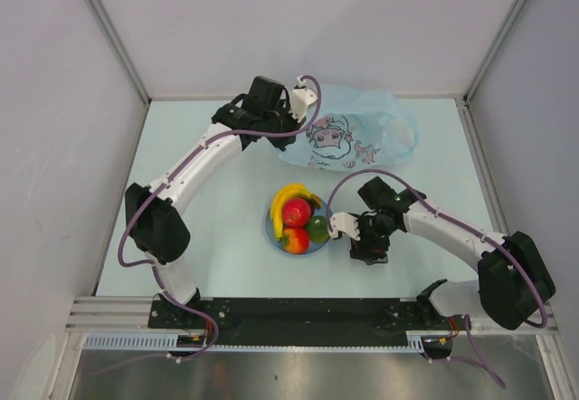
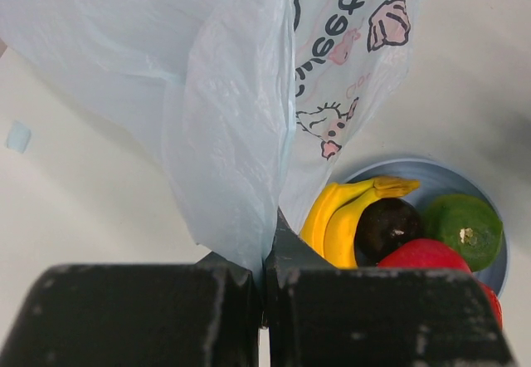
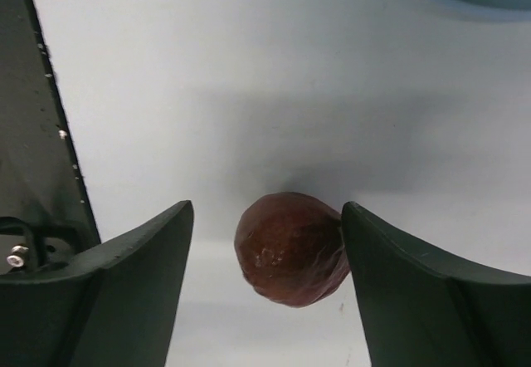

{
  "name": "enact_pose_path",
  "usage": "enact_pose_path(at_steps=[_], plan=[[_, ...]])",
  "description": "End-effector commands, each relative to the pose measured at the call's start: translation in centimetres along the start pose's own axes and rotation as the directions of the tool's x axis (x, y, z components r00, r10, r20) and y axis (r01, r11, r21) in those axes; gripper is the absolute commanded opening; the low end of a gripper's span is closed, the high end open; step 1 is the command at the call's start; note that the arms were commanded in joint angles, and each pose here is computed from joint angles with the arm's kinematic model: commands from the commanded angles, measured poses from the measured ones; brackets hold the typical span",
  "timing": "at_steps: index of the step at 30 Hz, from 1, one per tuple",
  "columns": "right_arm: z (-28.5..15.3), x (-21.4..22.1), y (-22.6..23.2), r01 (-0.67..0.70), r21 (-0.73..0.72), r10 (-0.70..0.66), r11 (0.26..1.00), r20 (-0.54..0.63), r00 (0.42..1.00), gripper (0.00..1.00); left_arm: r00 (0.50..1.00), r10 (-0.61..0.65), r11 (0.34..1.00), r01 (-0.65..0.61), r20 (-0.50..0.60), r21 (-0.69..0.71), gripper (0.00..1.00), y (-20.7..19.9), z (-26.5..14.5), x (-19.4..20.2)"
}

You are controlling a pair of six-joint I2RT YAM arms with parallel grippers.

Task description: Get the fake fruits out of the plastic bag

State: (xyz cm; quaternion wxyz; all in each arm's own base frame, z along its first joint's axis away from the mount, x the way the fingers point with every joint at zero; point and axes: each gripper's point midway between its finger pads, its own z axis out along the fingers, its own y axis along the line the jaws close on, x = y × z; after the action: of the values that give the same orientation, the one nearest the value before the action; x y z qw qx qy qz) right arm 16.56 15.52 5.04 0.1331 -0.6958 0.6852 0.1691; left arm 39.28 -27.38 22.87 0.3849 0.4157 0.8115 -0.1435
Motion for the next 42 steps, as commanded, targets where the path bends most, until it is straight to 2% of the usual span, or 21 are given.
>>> enact_pose_path(at_steps=[1, 9, 12, 13, 14, 16, 18, 20, 21, 23, 24, 27, 30, 32, 33, 34, 35, 38, 41, 42], plan=[[-0.1, 0.0, -2.0, 0.077, 0.104, -0.077, 0.992, -0.007, 0.997, 0.71, 0.998, 0.022, 1.0, -0.021, 0.055, -0.015, 0.0, -0.1, -1.8, -1.7], [0.6, 2.4, -2.3, 0.099, 0.132, -0.085, 0.986, -0.104, 0.991, 0.71, 0.999, 0.018, 1.0, -0.018, 0.046, 0.005, 0.0, -0.5, -1.4, -1.4], [0.5, 2.6, -2.2, 0.105, 0.132, -0.091, 0.986, -0.113, 0.989, 0.54, 0.999, 0.017, 1.0, -0.018, 0.046, 0.01, 0.0, -0.6, -1.3, -1.4], [0.4, 2.5, -2.2, 0.104, 0.136, -0.09, 0.985, -0.106, 0.99, 0.43, 0.999, 0.017, 1.0, -0.017, 0.044, 0.009, 0.0, -0.5, -1.1, -1.4], [0.3, 2.3, -2.2, 0.103, 0.14, -0.089, 0.985, -0.1, 0.991, 0.39, 0.999, 0.02, 1.0, -0.02, 0.046, 0.009, 0.0, -0.6, -1.2, -1.4], [-0.2, 1.4, -2.5, 0.097, 0.164, -0.088, 0.982, -0.063, 0.994, 0.31, 0.999, 0.017, 1.0, -0.018, 0.041, 0.011, 0.0, -0.6, -1.1, -1.3], [-1.5, -0.8, -3.2, 0.049, 0.203, -0.053, 0.978, 0.013, 0.998, 0.29, 0.999, 0.019, 1.0, -0.019, 0.041, 0.008, 0.0, -0.6, -1.1, -1.3], [-3.5, -4.6, -4.3, 0.001, 0.239, -0.04, 0.971, 0.158, 0.987, 0.29, 0.999, 0.018, 1.0, -0.018, 0.036, 0.008, 0.0, -0.6, -1.0, -1.1], [-4.0, -5.9, -4.4, -0.087, 0.224, 0.034, 0.971, 0.231, 0.972, 0.29, 0.999, 0.016, 1.0, -0.016, 0.035, 0.01, 0.0, -0.6, -1.0, -1.0], [-5.6, -9.4, -5.5, -0.167, 0.203, 0.08, 0.965, 0.379, 0.922, 0.3, 0.999, 0.014, 1.0, -0.015, 0.028, 0.014, 0.0, -0.7, -0.8, -0.8], [-5.8, -10.4, -5.4, -0.251, 0.15, 0.165, 0.956, 0.432, 0.887, 0.29, 1.0, 0.014, 1.0, -0.014, 0.027, 0.015, 0.0, -0.7, -0.8, -0.8], [-5.9, -12.2, -7.4, -0.38, 0.089, 0.284, 0.921, 0.515, 0.809, 0.29, 1.0, 0.014, 1.0, -0.014, 0.02, 0.021, 0.0, -0.9, -0.9, -0.4], [-5.6, -12.7, -9.9, -0.545, -0.008, 0.447, 0.839, 0.581, 0.68, 0.29, 1.0, 0.014, 1.0, -0.015, 0.016, 0.025, 0.0, -1.0, -1.0, -0.2], [-5.1, -12.2, -11.3, -0.657, -0.103, 0.579, 0.747, 0.586, 0.566, 0.29, 1.0, 0.015, 0.999, -0.016, 0.014, 0.028, 0.0, -1.1, -1.1, -0.1], [-5.4, -12.6, -12.2, -0.667, -0.127, 0.587, 0.735, 0.612, 0.53, 0.3, 1.0, 0.015, 0.999, -0.016, 0.015, 0.031, 0.0, -1.2, -1.1, -0.1], [-5.3, -12.8, -12.6, -0.704, -0.177, 0.638, 0.687, 0.61, 0.47, 0.3, 1.0, 0.017, 0.999, -0.018, 0.017, 0.032, 0.0, -1.2, -1.2, -0.1], [-4.9, -12.5, -13.3, -0.725, -0.202, 0.665, 0.659, 0.606, 0.436, 0.31, 1.0, 0.016, 0.999, -0.017, 0.014, 0.034, 0.0, -1.2, -1.2, 0.0], [-4.2, -13.2, -14.3, -0.744, -0.266, 0.707, 0.612, 0.606, 0.365, 0.31, 1.0, 0.02, 0.999, -0.02, 0.01, 0.036, 0.0, -1.3, -1.0, 0.1], [-3.7, -13.6, -14.5, -0.75, -0.295, 0.726, 0.592, 0.599, 0.338, 0.31, 1.0, 0.025, 0.999, -0.026, 0.01, 0.035, 0.0, -1.3, -1.1, 0.1], [-3.2, -13.9, -14.2, -0.746, -0.303, 0.733, 0.594, 0.587, 0.345, 0.31, 1.0, 0.025, 0.999, -0.026, 0.01, 0.036, 0.0, -1.4, -1.1, 0.1]])
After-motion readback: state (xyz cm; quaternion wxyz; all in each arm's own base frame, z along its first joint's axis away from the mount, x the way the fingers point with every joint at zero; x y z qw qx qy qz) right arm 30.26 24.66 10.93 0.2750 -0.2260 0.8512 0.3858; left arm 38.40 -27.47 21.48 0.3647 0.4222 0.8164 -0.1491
